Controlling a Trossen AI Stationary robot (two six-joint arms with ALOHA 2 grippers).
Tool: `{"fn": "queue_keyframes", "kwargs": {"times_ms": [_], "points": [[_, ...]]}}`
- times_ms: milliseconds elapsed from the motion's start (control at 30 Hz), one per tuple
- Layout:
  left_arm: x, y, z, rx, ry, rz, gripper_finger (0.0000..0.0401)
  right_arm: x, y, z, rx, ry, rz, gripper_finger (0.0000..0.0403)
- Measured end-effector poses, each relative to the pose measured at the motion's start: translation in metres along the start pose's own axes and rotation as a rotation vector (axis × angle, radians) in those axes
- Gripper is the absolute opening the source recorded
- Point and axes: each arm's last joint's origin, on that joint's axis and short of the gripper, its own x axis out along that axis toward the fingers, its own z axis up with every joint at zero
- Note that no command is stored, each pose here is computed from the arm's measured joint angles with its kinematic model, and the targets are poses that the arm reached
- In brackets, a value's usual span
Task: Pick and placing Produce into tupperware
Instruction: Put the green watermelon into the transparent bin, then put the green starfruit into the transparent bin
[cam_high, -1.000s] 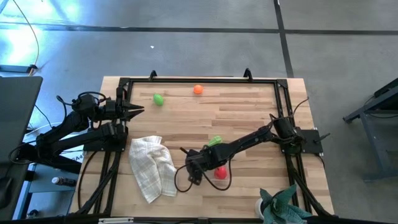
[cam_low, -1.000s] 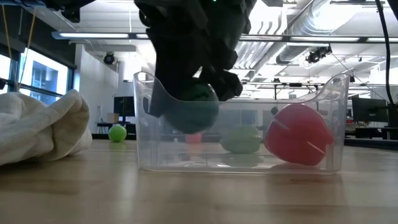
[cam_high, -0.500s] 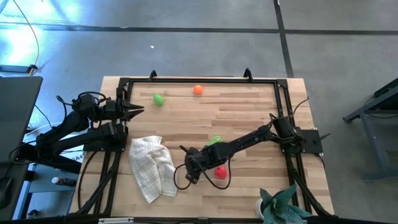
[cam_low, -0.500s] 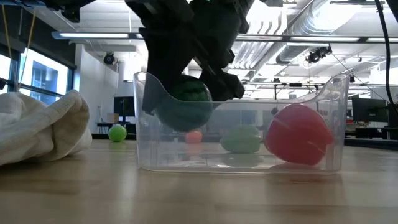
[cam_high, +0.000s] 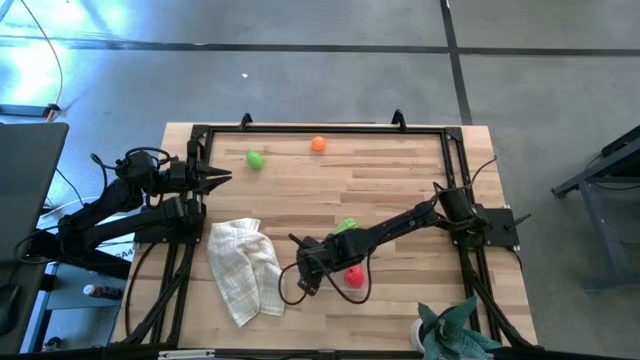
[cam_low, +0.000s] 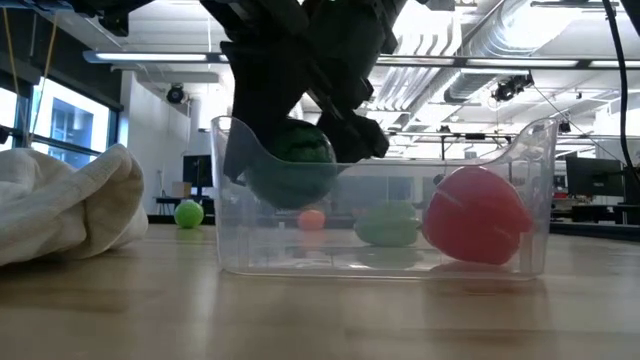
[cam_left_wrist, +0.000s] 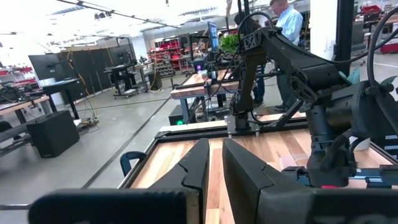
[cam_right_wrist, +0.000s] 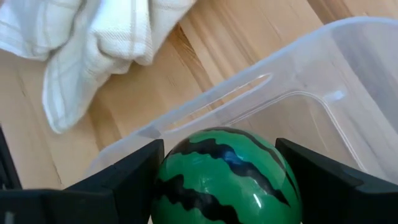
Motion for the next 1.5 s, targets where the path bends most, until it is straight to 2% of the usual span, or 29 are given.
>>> {"fn": "queue_keyframes", "kwargs": {"times_ms": [233, 333, 400, 500, 567, 700, 800, 1100, 1333, 1500], "points": [[0.000, 0.000, 0.000, 0.000, 0.000, 0.000, 0.0037, 0.000, 0.000, 0.000, 0.000, -0.007, -0.006, 0.0294], [0.000, 0.000, 0.000, 0.000, 0.000, 0.000, 0.0037, 0.000, -0.002, 0.002, 0.046, -0.012, -0.016, 0.0304], [0.000, 0.000, 0.000, 0.000, 0.000, 0.000, 0.0037, 0.000, -0.004, 0.001, 0.066, -0.001, -0.033, 0.0326], [0.000, 0.000, 0.000, 0.000, 0.000, 0.000, 0.0037, 0.000, -0.006, 0.000, 0.069, 0.012, -0.051, 0.0380], [0.000, 0.000, 0.000, 0.000, -0.001, 0.000, 0.0037, 0.000, -0.007, 0.000, 0.064, 0.005, -0.065, 0.0392], [0.000, 0.000, 0.000, 0.000, 0.000, 0.000, 0.0037, 0.000, -0.007, 0.001, 0.067, -0.005, -0.064, 0.0362], [0.000, 0.000, 0.000, 0.000, 0.000, 0.000, 0.0037, 0.000, -0.007, 0.001, 0.067, -0.002, -0.069, 0.0353], [0.000, 0.000, 0.000, 0.000, 0.000, 0.000, 0.0037, 0.000, -0.007, 0.000, 0.110, 0.036, -0.049, 0.0396], [0.000, 0.000, 0.000, 0.000, 0.000, 0.000, 0.0037, -0.009, -0.003, 0.008, 0.135, 0.077, -0.005, 0.0395], [0.000, 0.000, 0.000, 0.000, 0.000, 0.000, 0.0037, -0.032, 0.007, 0.021, 0.133, 0.082, -0.011, 0.0395]]}}
